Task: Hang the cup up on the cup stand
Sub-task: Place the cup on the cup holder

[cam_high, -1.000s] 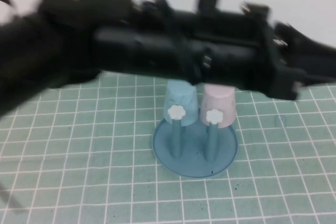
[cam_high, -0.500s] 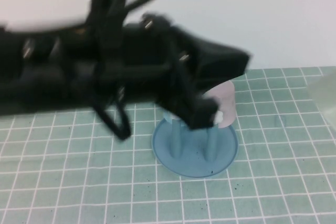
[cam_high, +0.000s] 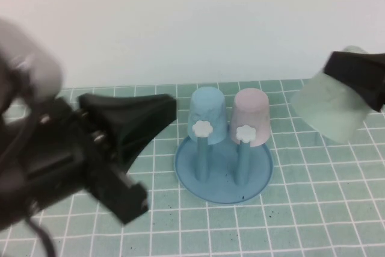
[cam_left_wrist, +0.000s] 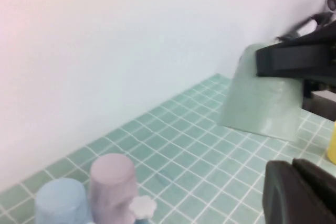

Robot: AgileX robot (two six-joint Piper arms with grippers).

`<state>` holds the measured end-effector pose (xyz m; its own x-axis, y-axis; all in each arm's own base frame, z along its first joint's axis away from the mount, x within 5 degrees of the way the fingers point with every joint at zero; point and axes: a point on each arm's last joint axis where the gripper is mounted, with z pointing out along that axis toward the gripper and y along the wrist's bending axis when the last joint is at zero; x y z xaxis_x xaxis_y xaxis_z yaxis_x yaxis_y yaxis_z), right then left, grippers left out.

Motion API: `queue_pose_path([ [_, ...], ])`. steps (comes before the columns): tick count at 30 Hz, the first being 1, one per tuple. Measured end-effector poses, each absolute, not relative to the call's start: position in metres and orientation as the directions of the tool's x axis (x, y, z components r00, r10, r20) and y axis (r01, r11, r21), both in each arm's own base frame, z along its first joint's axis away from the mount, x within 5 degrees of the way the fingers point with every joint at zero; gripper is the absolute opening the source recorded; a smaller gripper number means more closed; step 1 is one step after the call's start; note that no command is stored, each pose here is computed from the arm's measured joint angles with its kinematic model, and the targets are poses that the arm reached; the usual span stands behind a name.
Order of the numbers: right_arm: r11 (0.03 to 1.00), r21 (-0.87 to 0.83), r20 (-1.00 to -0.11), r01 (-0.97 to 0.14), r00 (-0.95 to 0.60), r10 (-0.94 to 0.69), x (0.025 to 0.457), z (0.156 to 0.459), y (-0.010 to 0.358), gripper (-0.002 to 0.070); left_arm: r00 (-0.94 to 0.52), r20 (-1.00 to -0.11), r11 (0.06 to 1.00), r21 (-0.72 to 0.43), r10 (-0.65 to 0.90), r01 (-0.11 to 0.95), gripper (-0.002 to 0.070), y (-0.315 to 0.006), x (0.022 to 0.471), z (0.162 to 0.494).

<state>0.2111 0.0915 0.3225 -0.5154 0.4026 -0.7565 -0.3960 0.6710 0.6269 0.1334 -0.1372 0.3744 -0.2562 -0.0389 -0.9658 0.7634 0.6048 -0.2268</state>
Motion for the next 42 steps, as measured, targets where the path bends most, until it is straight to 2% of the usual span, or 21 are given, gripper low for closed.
queue_pose_path([
  [8,0.681,0.445,-0.873,-0.582,-0.451,0.185,0.247,0.322,0.11,0.0587,-0.176,-0.983,0.669,-0.159,-0.043,0.726,0.0001,-0.105,0.114,0.365],
  [12,0.637,0.337,-0.92,-0.693,-0.386,0.066,0.265,0.317,0.121,0.0587,-0.11,-0.99,0.736,-0.136,-0.084,0.663,0.0001,-0.081,0.102,0.364],
  [16,0.562,0.277,-0.941,-0.779,-0.34,-0.007,0.285,0.31,0.133,0.0586,-0.107,-0.991,0.78,-0.128,-0.079,0.613,0.0001,-0.064,0.09,0.351],
  [24,0.465,0.198,-0.958,-0.863,-0.271,-0.096,0.318,0.291,0.165,0.0586,-0.16,-0.987,0.826,-0.117,-0.033,0.551,0.0001,-0.05,0.062,0.311],
  [30,0.386,0.114,-0.967,-0.916,-0.192,-0.169,0.318,0.277,0.192,0.0586,-0.183,-0.983,0.831,-0.102,-0.001,0.546,0.0001,-0.052,0.042,0.282],
  [37,0.323,0.05,-0.964,-0.945,-0.13,-0.23,0.317,0.261,0.216,0.0586,-0.147,-0.989,0.836,-0.085,-0.006,0.542,0.0001,-0.053,0.031,0.265],
  [42,0.332,0.03,-0.959,-0.943,-0.121,-0.257,0.323,0.254,0.22,0.0586,-0.099,-0.992,0.856,0.014,0.076,0.517,0.0001,-0.05,0.029,0.261],
])
